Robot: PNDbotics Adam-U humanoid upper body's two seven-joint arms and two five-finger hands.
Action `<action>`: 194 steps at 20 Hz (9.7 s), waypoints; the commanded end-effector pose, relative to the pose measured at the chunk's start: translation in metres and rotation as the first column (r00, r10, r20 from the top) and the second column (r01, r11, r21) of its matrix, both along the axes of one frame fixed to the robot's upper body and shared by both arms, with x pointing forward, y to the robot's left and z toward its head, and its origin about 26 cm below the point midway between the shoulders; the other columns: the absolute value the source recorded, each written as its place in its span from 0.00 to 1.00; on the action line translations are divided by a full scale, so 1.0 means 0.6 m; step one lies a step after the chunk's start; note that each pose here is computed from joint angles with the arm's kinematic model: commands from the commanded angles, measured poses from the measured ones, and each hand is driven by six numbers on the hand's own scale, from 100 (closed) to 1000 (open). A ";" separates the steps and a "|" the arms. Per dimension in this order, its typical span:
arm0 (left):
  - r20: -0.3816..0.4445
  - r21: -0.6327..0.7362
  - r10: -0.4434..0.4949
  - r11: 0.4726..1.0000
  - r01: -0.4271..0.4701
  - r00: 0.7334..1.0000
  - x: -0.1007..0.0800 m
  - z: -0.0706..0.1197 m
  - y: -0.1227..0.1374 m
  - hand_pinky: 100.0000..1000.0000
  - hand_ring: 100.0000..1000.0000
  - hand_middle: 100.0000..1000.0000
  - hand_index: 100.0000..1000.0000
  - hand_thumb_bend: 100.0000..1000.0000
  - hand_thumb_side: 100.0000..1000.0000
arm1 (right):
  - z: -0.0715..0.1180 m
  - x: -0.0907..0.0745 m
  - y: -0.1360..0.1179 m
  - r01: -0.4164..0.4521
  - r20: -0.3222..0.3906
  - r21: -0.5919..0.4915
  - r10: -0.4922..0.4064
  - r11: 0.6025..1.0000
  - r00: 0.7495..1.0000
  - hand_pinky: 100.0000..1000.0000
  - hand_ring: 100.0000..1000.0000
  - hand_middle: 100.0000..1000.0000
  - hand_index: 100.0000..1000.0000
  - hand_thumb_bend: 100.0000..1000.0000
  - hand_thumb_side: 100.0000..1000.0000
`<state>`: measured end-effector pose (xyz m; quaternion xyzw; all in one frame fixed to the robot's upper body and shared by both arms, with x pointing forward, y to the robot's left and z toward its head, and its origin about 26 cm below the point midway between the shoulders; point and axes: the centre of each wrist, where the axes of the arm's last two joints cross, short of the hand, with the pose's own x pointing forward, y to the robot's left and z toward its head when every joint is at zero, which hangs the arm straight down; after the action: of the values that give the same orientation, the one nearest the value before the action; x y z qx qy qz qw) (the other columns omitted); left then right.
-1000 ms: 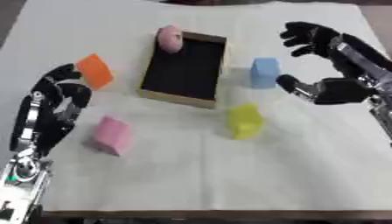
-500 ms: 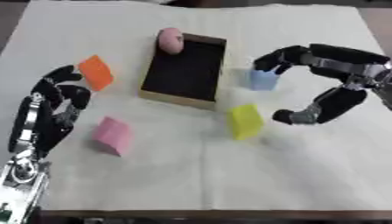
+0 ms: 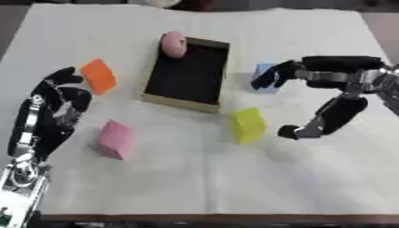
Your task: Pick up objects on the table and place them in the box.
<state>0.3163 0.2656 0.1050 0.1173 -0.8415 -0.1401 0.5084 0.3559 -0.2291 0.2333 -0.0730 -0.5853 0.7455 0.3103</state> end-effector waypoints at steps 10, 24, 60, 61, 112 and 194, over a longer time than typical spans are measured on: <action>0.018 0.014 -0.013 1.000 0.013 1.000 -0.001 0.011 0.001 0.69 0.60 0.66 0.84 0.60 0.65 | -0.030 0.040 0.033 -0.035 -0.020 -0.085 0.033 0.996 0.999 0.81 0.87 0.84 0.93 0.24 0.28; 0.017 0.009 -0.016 1.000 0.015 1.000 0.000 0.009 -0.001 0.69 0.60 0.66 0.84 0.59 0.65 | -0.068 0.070 0.040 -0.009 -0.010 -0.096 0.008 0.995 1.000 0.81 0.85 0.79 0.90 0.22 0.27; 0.018 -0.007 -0.029 1.000 0.029 0.999 -0.001 0.010 -0.007 0.69 0.62 0.66 0.84 0.58 0.66 | 0.025 0.107 0.115 0.020 0.291 0.265 -0.099 0.964 0.952 0.74 0.72 0.56 0.77 0.17 0.21; 0.019 -0.008 -0.030 1.000 0.030 0.999 -0.001 0.011 -0.008 0.69 0.62 0.66 0.84 0.58 0.66 | 0.022 0.114 0.126 0.021 0.285 0.265 -0.099 0.964 0.953 0.74 0.72 0.56 0.77 0.17 0.21; 0.013 -0.026 -0.012 1.000 0.013 1.000 -0.001 0.005 -0.009 0.68 0.61 0.65 0.84 0.58 0.65 | 0.001 0.151 0.015 0.307 0.264 0.271 -0.377 0.912 0.888 0.81 0.85 0.84 0.98 0.36 0.37; 0.021 -0.035 -0.061 0.997 0.061 0.998 0.002 0.012 -0.026 0.68 0.60 0.65 0.84 0.57 0.66 | -0.075 0.216 0.131 0.299 0.220 0.308 -0.373 0.903 0.901 0.77 0.76 0.65 0.66 0.26 0.27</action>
<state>0.3170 0.2527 0.1034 0.0893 -0.8439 -0.1372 0.5109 0.4840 -0.1564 0.1753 -0.2271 -0.6870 0.5795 0.3750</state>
